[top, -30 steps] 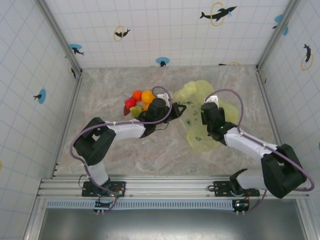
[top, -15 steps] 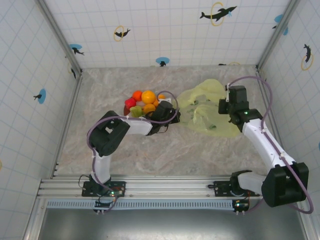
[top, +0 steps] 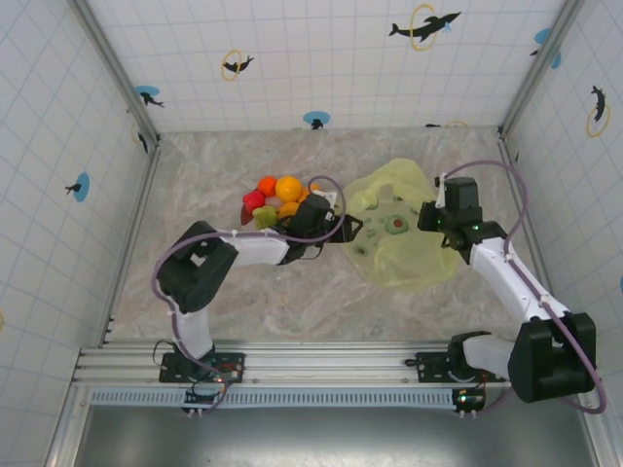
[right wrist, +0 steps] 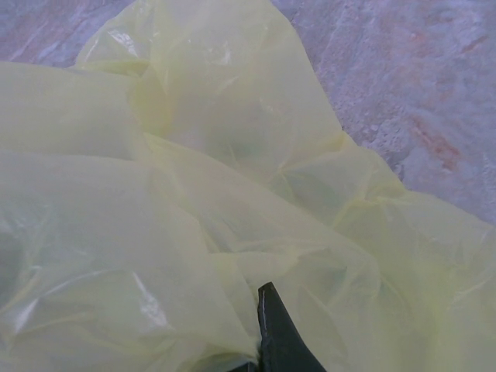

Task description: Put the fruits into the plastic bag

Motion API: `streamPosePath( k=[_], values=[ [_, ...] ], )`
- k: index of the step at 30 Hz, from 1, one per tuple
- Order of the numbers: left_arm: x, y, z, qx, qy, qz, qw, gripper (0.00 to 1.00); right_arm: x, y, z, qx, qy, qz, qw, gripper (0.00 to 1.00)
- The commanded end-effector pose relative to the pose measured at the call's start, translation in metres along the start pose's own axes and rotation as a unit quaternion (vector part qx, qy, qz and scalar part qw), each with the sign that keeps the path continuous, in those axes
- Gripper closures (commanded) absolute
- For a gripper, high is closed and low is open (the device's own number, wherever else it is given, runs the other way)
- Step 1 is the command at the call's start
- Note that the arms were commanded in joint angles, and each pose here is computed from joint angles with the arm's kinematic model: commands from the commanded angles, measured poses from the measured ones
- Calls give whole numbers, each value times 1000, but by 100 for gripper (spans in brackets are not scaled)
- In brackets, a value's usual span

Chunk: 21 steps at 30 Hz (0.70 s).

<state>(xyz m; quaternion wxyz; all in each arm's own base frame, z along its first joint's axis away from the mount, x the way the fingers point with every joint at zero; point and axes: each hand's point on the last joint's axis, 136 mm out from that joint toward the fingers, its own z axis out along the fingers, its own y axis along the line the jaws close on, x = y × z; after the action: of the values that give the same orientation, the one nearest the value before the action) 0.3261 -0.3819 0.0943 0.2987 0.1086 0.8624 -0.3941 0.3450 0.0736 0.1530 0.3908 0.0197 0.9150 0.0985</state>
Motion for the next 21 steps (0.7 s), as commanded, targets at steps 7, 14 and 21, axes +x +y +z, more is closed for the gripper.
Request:
streamPosePath(
  k=[7,14,21],
  values=[
    [39,2,-74,43,75,21,996,12,-13,0,7,-21,-61,109,992,100],
    [30,17,-125,35,57,6,998,11,-8,1,14,-41,-77,172,981,100],
    [-5,79,-172,-142,-8,-6,990,12,-14,7,21,-61,-88,192,976,100]
  ],
)
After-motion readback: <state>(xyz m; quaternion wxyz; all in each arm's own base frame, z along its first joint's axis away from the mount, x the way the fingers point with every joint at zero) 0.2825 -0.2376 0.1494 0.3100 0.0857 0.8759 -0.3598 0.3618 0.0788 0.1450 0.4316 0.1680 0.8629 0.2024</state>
